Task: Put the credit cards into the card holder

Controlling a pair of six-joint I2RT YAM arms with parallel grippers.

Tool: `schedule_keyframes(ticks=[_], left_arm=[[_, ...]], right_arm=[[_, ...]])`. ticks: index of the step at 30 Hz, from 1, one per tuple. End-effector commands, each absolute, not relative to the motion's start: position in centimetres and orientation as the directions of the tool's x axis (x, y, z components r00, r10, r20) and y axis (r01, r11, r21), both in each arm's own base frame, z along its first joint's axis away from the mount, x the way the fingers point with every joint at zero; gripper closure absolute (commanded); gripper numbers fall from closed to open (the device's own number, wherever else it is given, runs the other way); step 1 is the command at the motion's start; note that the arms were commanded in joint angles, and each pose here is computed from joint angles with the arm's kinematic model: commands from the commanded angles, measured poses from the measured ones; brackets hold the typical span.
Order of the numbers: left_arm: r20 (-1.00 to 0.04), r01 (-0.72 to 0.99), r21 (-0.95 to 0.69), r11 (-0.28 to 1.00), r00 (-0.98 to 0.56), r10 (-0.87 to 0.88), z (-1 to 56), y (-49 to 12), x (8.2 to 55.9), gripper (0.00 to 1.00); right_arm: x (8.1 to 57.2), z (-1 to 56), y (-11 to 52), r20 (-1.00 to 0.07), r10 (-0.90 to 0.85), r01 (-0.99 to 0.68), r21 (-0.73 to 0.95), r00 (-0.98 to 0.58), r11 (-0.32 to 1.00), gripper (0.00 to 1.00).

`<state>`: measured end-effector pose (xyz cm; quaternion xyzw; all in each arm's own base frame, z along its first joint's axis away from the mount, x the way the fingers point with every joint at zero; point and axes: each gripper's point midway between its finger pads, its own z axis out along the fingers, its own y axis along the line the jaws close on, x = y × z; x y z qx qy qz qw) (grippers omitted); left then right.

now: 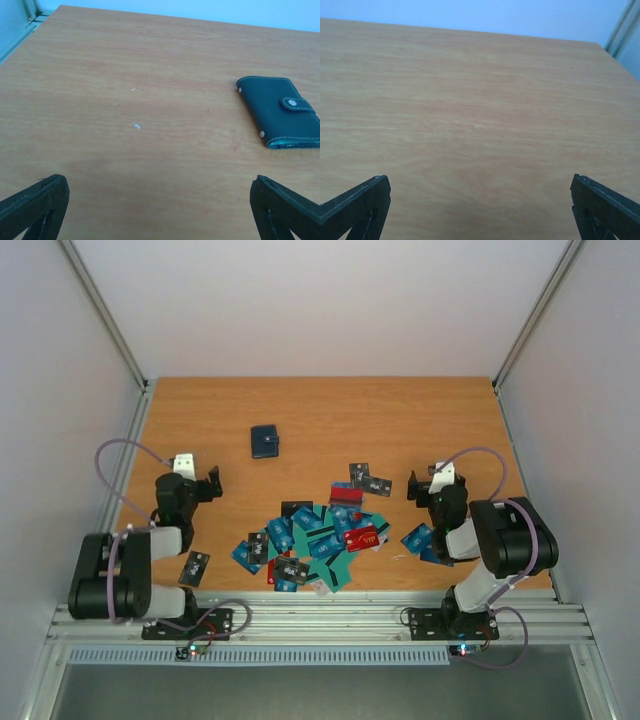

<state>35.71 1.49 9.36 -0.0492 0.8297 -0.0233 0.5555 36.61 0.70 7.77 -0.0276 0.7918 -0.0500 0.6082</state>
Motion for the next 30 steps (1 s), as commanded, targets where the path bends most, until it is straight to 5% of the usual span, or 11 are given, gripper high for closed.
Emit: schedule_keyframes(ticks=[1, 9, 30], left_arm=[[-0.978, -0.001, -0.086, 0.996, -0.189, -0.085, 12.0, 1.1, 38.8, 0.01], [-0.964, 0.061, -0.073, 0.995, -0.262, -0.054, 11.4, 0.0, 40.6, 0.01], [-0.967, 0.061, -0.069, 0.996, -0.250, -0.052, 11.5, -0.1, 40.6, 0.01]], right_arm=[[38.8, 10.7, 2.0, -0.979, -0.066, -0.083, -0.051, -0.192, 0.995, 0.02], [40.8, 9.4, -0.5, -0.944, 0.024, -0.005, 0.027, -0.328, 1.000, 0.01], [40.9, 9.4, -0.9, -0.943, 0.031, 0.016, 0.027, -0.331, 1.000, 0.02]])
